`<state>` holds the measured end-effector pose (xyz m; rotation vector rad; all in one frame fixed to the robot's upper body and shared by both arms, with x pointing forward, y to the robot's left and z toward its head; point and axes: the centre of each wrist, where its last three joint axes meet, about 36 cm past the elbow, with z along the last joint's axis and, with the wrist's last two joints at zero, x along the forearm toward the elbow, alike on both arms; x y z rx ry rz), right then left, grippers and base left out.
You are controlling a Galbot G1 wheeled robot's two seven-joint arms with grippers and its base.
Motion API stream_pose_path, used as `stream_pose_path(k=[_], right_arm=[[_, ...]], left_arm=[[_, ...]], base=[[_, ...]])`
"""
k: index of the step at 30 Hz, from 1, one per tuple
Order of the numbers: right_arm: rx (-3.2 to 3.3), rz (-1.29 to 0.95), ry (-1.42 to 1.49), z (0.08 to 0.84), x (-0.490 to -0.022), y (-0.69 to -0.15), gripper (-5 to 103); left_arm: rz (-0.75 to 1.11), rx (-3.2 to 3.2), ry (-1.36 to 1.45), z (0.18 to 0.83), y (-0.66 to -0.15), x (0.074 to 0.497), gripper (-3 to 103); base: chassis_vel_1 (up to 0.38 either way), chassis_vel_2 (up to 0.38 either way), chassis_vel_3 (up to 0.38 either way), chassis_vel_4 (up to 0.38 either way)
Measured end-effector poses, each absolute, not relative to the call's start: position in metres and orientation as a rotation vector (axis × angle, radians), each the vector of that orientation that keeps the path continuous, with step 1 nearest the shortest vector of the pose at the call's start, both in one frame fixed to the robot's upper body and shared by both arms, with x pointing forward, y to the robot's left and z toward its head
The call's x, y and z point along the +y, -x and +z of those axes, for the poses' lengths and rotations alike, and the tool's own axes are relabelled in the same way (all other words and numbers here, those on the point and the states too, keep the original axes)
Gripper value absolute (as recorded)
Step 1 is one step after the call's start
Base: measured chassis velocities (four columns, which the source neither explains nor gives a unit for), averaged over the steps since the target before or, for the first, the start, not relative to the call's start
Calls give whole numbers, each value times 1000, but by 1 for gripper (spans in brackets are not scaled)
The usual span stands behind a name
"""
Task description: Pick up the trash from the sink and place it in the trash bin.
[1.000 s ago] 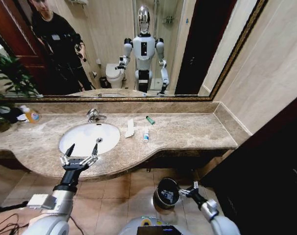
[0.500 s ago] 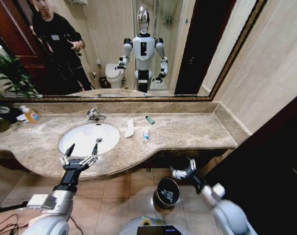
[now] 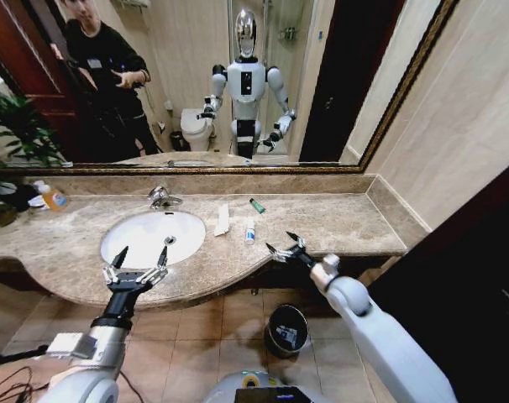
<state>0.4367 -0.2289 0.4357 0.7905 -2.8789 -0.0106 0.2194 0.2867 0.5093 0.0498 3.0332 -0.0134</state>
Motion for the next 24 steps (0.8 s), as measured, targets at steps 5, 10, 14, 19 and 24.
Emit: stream_pose_path(k=[5,10,14,19,24], right_arm=[[-2868,-29,-664,444,-185,-454,100],[-2863,-40,-627,447,-148,-460,100],[-2857,-32,-632,447,-137,-464,100],[-2828,9,-653,438,-118,-471,100],[-2812,43,-625,425,-119,-475,103]], left_arm=[[-13,3033,-50,509,-219,287,100],[-13,3033,-50,509,-219,287,100],[-13,3033,-50,509,-219,287,100],[-13,3033,-50,509,-219,287,100],[-13,3033,-50,509,-219,287,100]], base=[[0,0,0,0],[0,0,0,0],[0,0,0,0],[0,0,0,0],[0,0,0,0]])
